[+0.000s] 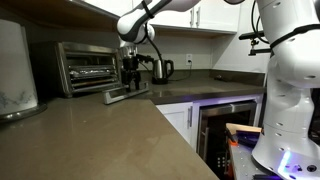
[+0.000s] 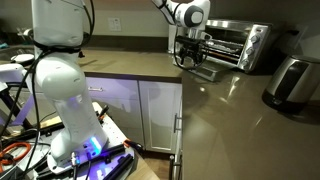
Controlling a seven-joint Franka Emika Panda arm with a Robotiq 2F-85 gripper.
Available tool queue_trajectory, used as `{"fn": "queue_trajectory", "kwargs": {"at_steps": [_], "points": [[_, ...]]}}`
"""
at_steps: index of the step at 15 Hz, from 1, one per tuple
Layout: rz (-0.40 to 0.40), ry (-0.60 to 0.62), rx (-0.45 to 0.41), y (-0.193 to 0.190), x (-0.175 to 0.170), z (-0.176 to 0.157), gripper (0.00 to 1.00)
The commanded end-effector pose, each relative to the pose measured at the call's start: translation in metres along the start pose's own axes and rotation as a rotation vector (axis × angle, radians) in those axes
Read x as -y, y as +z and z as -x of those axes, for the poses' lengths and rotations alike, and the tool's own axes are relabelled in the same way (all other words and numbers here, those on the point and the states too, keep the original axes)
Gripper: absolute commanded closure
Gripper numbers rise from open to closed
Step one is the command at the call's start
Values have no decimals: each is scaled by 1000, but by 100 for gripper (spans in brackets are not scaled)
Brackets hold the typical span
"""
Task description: Close the door of the microwave oven
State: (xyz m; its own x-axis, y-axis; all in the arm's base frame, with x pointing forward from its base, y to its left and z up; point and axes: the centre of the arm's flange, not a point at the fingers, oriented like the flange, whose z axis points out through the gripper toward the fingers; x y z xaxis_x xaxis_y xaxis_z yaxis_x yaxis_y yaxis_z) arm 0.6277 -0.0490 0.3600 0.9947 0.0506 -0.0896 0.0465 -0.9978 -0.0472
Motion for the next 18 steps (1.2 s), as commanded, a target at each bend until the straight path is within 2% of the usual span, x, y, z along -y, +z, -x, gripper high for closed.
{"fn": "queue_trajectory", "kwargs": {"at_steps": [1, 10, 18], "points": [[97, 13, -77, -7, 2, -5, 2], [246, 43, -180, -47, 24, 4, 1], [277, 30, -251, -76, 14, 0, 1]]}}
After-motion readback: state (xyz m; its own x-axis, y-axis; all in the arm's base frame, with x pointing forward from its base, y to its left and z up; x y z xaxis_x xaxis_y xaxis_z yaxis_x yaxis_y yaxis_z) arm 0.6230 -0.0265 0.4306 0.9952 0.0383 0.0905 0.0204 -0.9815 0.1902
